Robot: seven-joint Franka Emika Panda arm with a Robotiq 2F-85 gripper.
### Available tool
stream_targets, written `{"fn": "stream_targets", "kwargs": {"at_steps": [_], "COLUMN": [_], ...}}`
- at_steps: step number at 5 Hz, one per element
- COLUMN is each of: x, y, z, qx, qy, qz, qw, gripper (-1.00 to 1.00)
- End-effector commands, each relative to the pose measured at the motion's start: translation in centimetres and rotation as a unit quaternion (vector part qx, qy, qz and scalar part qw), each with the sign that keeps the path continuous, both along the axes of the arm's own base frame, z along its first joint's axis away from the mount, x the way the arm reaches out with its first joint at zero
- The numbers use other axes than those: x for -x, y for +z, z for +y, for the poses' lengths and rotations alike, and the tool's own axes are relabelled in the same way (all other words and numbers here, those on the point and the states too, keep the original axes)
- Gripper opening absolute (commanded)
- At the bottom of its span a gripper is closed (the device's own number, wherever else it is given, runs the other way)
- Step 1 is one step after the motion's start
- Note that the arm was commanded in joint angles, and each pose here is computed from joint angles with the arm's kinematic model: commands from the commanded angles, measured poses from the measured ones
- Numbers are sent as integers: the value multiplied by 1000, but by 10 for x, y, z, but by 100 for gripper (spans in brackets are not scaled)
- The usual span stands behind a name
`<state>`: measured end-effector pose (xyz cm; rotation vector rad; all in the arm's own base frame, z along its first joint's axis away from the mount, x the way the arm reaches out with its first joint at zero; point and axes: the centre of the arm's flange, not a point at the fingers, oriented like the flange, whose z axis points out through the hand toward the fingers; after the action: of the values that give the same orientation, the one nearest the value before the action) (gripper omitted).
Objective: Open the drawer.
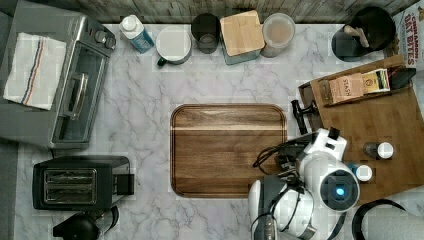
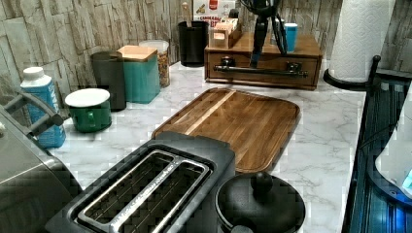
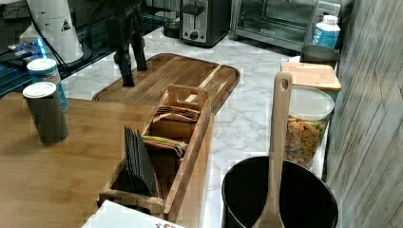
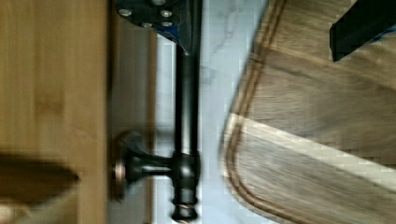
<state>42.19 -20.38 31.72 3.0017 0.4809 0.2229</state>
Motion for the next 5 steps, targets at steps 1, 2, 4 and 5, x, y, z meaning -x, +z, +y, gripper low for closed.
{"fn": "stream_targets", "kwargs": {"at_steps": [1,2,4,5], "x": [-2,3,-10,-17], "y": [4,0,-31,-38], "z": [-50,-36,-27,-31], "qx": [-24,-28,-33,-35], "qy": [-22,-44,-7,-5], "qz": [-37,-31,-67,-35], "qw": [999,998,997,999], "gripper": [100,100,100,100]}}
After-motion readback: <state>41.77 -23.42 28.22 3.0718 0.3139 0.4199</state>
